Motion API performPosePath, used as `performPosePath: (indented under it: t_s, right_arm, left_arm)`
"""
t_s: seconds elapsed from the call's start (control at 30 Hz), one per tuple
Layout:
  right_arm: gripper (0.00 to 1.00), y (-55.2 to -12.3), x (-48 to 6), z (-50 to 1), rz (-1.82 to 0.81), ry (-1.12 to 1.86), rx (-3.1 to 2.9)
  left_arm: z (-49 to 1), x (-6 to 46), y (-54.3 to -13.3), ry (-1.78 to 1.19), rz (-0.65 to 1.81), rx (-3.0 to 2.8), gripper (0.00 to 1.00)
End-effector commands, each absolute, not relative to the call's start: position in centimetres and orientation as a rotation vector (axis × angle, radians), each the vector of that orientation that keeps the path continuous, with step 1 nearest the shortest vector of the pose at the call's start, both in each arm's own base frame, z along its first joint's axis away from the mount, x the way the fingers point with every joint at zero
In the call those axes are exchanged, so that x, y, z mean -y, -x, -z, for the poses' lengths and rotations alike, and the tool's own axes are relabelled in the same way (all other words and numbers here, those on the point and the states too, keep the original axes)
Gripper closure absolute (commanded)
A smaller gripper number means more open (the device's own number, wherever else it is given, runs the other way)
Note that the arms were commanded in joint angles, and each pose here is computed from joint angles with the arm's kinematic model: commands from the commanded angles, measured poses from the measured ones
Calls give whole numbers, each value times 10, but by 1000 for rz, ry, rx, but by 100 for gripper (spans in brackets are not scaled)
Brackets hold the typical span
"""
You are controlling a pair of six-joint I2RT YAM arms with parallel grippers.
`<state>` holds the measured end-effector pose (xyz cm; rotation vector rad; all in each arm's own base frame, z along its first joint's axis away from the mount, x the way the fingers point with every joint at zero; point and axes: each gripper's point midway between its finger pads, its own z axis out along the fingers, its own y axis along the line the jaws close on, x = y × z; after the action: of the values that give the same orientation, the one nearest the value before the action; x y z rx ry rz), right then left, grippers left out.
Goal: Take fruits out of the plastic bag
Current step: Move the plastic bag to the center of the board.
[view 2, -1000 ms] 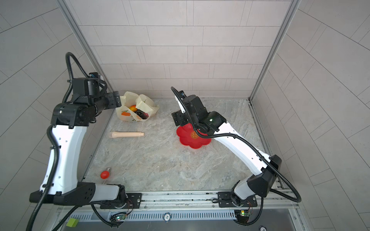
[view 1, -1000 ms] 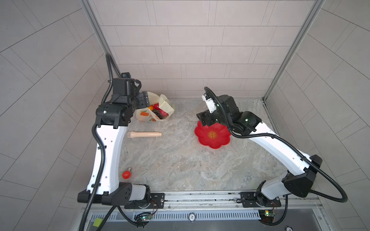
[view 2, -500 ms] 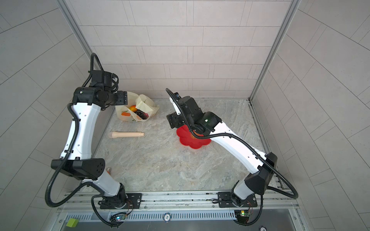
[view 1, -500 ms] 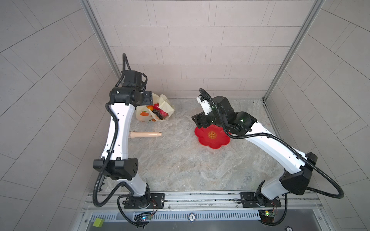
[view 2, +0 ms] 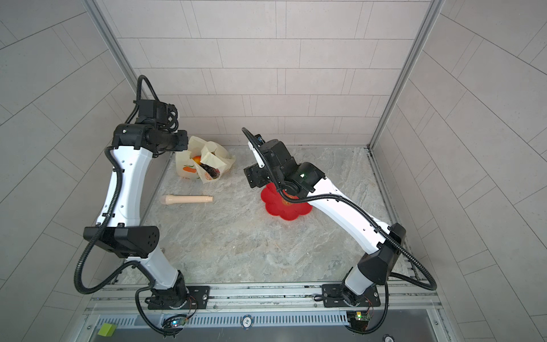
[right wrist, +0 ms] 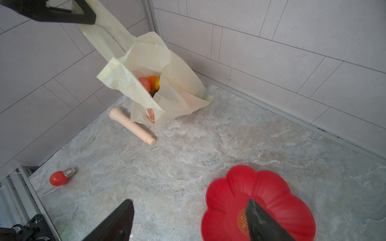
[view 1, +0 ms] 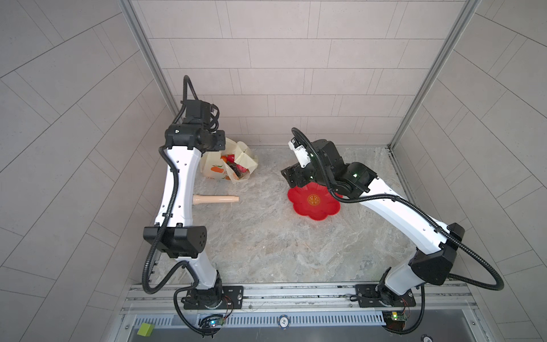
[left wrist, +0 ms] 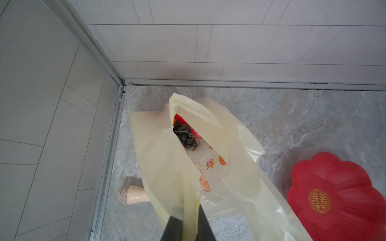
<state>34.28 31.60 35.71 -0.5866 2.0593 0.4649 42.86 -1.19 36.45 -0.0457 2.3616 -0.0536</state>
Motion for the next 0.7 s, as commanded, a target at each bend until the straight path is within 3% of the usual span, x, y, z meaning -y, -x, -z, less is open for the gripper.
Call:
performPosePath:
  t_s: [0.0, 0.47, 0.67]
  right_arm:
    - [14, -343, -325, -363, -475, 595, -2057]
    - [10, -343, -306, -372, -396, 553, -2049]
    - [10, -340, -300, -375, -381, 556, -2043]
  left_arm:
    - [-396, 47, -416, -23, 276, -2279, 95]
    - [-439, 125, -361, -219, 581, -2158, 97]
    - [-436, 123, -326, -177, 616, -2124, 97]
